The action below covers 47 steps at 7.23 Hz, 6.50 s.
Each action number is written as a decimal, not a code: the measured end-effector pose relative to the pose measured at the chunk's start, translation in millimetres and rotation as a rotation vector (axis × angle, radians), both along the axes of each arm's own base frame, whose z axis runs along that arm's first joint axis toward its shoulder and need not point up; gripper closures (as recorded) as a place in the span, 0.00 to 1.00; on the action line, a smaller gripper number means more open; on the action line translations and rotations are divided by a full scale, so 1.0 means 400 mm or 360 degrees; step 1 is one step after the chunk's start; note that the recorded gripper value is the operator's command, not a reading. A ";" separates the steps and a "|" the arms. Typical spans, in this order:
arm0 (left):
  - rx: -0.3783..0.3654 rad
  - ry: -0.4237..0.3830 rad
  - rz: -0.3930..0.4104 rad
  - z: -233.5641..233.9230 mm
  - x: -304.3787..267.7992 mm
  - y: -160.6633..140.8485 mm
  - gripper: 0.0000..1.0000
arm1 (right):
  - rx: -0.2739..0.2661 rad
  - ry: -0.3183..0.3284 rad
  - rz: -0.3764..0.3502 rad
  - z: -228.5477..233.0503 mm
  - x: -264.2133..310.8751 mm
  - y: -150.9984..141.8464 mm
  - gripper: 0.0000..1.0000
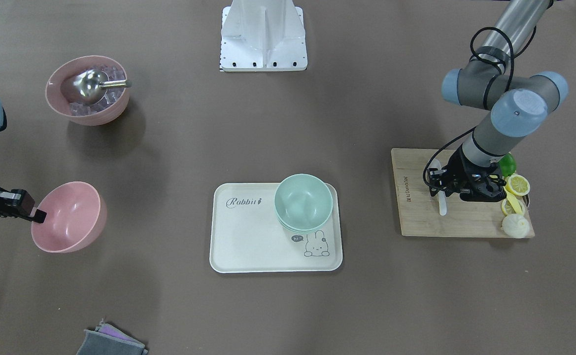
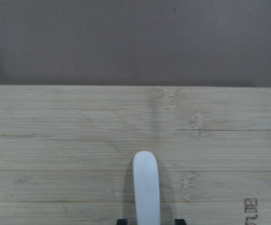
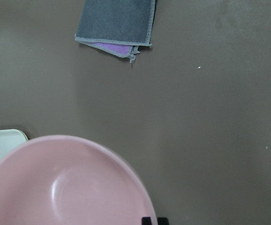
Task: Stack pink bowl on green and place spoon
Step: 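Grasp the white spoon handle with the left gripper while the right gripper holds the bowl, then carry the pink bowl with the right gripper over the green bowl stack, then lower the pink bowl onto the green bowls and open the right gripper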
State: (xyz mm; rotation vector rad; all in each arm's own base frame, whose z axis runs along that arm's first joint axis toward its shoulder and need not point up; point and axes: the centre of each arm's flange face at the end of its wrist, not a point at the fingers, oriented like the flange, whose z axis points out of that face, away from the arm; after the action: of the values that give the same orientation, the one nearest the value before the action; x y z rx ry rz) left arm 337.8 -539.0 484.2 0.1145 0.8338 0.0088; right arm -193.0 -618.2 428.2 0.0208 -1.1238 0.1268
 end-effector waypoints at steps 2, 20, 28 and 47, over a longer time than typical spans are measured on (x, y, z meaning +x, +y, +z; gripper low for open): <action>0.0002 0.0006 0.0000 -0.008 0.001 0.007 0.56 | 0.0001 -0.0001 -0.0001 -0.001 -0.001 0.003 1.00; -0.0032 0.0139 -0.0044 -0.259 -0.135 0.103 1.00 | -0.0048 -0.0078 0.0065 -0.279 -0.228 0.001 1.00; -0.0045 0.0124 -0.0086 -0.236 -0.162 0.072 1.00 | 0.0070 -0.0189 0.0216 -0.653 -0.817 0.155 1.00; 0.0014 0.0193 -0.0100 -0.349 -0.124 0.019 1.00 | -0.0229 -0.0226 0.0379 -0.621 -0.851 0.205 0.00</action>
State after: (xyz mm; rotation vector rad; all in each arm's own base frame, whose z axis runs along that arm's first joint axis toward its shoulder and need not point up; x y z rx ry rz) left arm 288.2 -531.6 344.6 0.1507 0.9512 -0.0539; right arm -533.3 -536.2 179.7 0.0176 -1.2493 0.4269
